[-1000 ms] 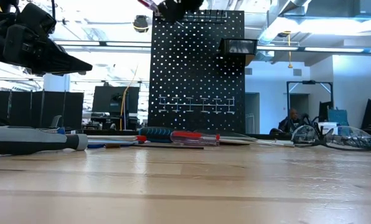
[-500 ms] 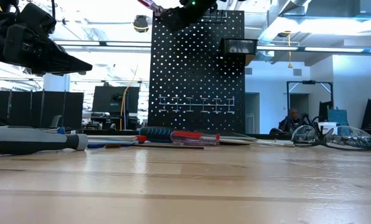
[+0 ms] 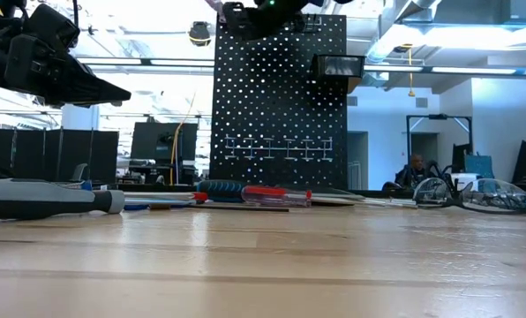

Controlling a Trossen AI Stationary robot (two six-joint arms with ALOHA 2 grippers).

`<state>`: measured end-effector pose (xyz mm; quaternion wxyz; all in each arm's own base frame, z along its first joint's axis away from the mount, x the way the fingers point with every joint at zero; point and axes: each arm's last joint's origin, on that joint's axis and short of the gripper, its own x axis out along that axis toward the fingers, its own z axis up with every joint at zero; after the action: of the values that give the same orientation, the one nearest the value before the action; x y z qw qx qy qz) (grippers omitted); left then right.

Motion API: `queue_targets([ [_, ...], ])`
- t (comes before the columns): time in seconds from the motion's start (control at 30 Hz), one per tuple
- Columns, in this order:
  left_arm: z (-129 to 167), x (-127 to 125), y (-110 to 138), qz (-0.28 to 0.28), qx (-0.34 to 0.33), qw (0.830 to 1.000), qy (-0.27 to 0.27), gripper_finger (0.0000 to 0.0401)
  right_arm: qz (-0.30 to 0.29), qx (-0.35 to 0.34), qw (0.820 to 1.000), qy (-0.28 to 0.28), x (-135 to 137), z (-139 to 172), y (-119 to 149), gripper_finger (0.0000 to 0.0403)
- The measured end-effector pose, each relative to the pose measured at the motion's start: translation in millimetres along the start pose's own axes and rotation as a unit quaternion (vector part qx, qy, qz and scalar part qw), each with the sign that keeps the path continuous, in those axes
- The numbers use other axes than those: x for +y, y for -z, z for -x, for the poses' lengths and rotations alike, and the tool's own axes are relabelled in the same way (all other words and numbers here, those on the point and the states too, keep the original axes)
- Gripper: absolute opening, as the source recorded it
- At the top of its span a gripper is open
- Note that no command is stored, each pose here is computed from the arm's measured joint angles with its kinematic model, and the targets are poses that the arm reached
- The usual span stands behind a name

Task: Hang tools onto peg board
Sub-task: Hang the red screwdriver on the pegboard

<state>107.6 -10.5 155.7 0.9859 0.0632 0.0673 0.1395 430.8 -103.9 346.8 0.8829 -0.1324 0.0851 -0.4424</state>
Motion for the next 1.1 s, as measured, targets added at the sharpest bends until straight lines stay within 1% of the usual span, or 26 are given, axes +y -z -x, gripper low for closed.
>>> queue_targets([
  [0.3, 0.0, 0.0, 0.0, 0.000, 0.000, 1.000, 0.000, 0.0000, -0.114, -0.015, 0.993, -0.005, -1.7, -2.3, -1.9, 0.0006],
  [0.43, 0.0, 0.0, 0.0, 0.000, 0.000, 1.000, 0.000, 0.0000, -0.169, -0.052, 0.984, -0.016, 0.3, -1.0, 0.2, 0.0005],
  [0.6, 0.0, 0.0, 0.0, 0.000, 0.000, 1.000, 0.000, 0.0000, -0.193, -0.076, 0.978, -0.015, 5.1, 2.6, 11.2, 0.0005],
  [0.73, 0.0, 0.0, 0.0, 0.000, 0.000, 1.000, 0.000, 0.0000, -0.192, -0.074, 0.979, -0.015, 8.5, 4.8, 17.5, 0.0004],
  [0.83, 0.0, 0.0, 0.0, 0.000, 0.000, 1.000, 0.000, 0.0000, -0.209, -0.078, 0.975, -0.016, 9.1, 5.1, 24.1, 0.0004],
  [0.97, 0.0, 0.0, 0.0, 0.000, 0.000, 1.000, 0.000, 0.0000, -0.233, -0.085, 0.969, -0.017, 6.6, 3.2, 33.8, 0.0004],
  [1.1, 0.0, 0.0, 0.1, 0.000, 0.000, 1.000, 0.000, 0.0000, -0.248, -0.089, 0.964, -0.017, 13.8, -6.7, 47.6, 0.0005],
])
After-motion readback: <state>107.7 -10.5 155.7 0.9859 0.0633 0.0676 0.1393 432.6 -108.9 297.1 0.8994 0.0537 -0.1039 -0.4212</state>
